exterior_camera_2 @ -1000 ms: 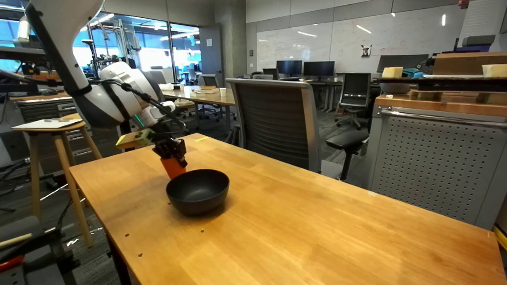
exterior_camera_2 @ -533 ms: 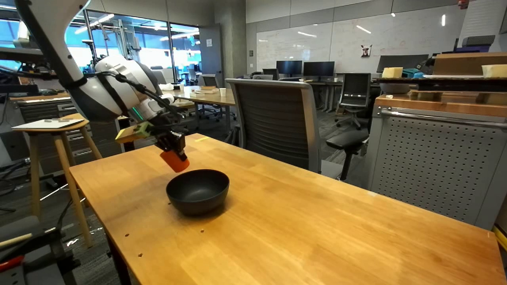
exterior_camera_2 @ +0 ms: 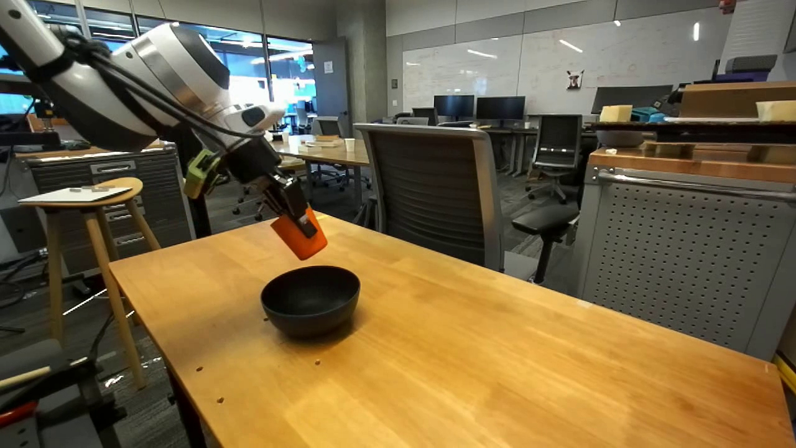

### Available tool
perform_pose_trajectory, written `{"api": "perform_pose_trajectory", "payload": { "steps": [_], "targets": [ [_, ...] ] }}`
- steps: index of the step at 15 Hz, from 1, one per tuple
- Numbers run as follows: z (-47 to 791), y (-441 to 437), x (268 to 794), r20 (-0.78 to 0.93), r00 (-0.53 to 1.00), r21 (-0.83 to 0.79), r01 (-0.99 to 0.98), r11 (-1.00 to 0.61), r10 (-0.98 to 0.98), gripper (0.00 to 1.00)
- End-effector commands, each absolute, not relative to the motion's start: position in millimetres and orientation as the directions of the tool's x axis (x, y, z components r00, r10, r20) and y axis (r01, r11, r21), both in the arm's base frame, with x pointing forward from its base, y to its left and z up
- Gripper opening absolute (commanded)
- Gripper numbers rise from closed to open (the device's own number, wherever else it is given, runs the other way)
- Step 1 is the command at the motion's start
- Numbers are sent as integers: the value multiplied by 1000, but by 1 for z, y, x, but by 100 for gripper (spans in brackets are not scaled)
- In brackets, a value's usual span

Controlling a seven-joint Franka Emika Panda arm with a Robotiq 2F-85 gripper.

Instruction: Put the orange cup inside the black bowl, take it out then put it back inside

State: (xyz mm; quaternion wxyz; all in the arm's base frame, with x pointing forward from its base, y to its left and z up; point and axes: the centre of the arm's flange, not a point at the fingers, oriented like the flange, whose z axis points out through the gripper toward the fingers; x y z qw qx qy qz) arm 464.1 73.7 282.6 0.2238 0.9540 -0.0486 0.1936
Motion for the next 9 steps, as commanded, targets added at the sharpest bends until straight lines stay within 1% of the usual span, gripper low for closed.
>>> {"api": "perform_pose_trajectory", "payload": {
  "steps": [1,4,9],
  "targets": [
    [283,21,451,315,931,375,-301,-877,-185,1],
    [261,6,462,229,930,257,-343,-904,-287,1],
    [223,2,479,100,911,31,-404,-914,-399,1]
  ]
}}
